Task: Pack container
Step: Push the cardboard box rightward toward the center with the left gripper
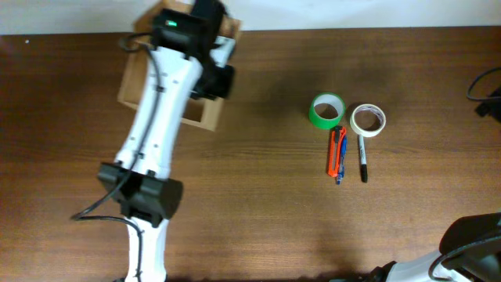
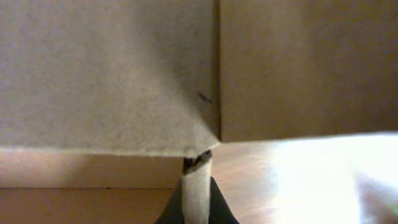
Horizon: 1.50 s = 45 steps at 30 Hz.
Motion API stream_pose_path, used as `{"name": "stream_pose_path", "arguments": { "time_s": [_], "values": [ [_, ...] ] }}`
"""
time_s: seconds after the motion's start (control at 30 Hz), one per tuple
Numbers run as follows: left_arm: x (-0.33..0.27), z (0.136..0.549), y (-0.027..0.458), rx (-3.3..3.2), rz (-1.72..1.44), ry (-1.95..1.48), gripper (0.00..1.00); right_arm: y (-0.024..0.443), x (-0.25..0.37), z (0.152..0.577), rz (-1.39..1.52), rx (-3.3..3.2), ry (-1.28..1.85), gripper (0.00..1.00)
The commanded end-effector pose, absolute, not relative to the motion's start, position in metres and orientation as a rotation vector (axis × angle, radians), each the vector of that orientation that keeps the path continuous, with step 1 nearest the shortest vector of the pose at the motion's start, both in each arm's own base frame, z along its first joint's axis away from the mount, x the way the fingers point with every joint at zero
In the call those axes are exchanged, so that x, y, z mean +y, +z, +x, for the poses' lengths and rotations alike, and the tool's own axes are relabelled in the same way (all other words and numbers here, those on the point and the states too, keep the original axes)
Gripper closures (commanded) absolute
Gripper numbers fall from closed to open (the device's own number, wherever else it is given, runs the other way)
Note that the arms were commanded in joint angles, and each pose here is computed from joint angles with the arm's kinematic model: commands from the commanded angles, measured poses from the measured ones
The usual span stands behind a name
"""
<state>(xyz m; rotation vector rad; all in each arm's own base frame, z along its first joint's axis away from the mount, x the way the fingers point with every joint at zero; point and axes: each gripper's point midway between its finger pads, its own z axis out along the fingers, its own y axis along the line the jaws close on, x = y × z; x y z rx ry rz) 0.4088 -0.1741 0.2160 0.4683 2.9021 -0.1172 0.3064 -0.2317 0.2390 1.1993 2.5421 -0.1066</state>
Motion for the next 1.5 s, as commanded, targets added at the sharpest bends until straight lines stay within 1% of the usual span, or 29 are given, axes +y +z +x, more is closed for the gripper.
{"name": "stream_pose_path", "arguments": {
  "time_s": [0.0,0.2,0.3,0.4,0.6,0.73,1.1,1.27,1.3,1.33,1.37,1.4,1.47],
  "values": [
    [-0.227,0.39,0.224,2.878,0.442,-0.199,0.99,0.244,-0.23,0.31,1.213,2.521,-0.069,0.01],
    [-0.308,0.362,0.231,2.793,0.5,-0.31,0.99,0.242,-0.224,0.307,1.243,2.533,-0.033,0.01],
    [-0.332,0.356,0.227,2.784,0.476,-0.348,0.98,0.241,-0.22,0.306,1.244,2.541,-0.006,0.01],
    [-0.344,0.352,0.206,2.83,0.457,-0.336,0.98,0.241,-0.213,0.308,1.238,2.548,0.043,0.01],
    [-0.339,0.352,0.138,3.009,0.444,-0.215,0.99,0.24,-0.209,0.308,1.244,2.553,0.072,0.01],
    [-0.332,0.359,0.108,3.071,0.418,-0.16,0.99,0.24,-0.207,0.309,1.255,2.547,0.086,0.01],
    [-0.324,0.391,0.074,3.072,0.338,-0.163,0.98,0.24,-0.184,0.324,1.16,2.591,0.101,0.01],
    [-0.318,0.394,0.055,3.098,0.374,-0.133,0.98,0.24,-0.177,0.329,1.13,2.602,0.105,0.01],
    [-0.318,0.394,0.054,3.098,0.383,-0.133,0.85,0.24,-0.176,0.33,1.125,2.603,0.106,0.01],
    [-0.319,0.395,0.053,3.095,0.395,-0.134,0.68,0.24,-0.176,0.33,1.122,2.603,0.106,0.01],
    [-0.319,0.396,0.053,3.088,0.412,-0.136,0.54,0.24,-0.175,0.331,1.118,2.604,0.106,0.01],
    [-0.32,0.396,0.053,3.081,0.423,-0.14,0.44,0.24,-0.174,0.331,1.114,2.605,0.107,0.01],
    [-0.321,0.398,0.055,3.074,0.423,-0.145,0.34,0.24,-0.173,0.332,1.108,2.608,0.108,0.01]
  ]
}}
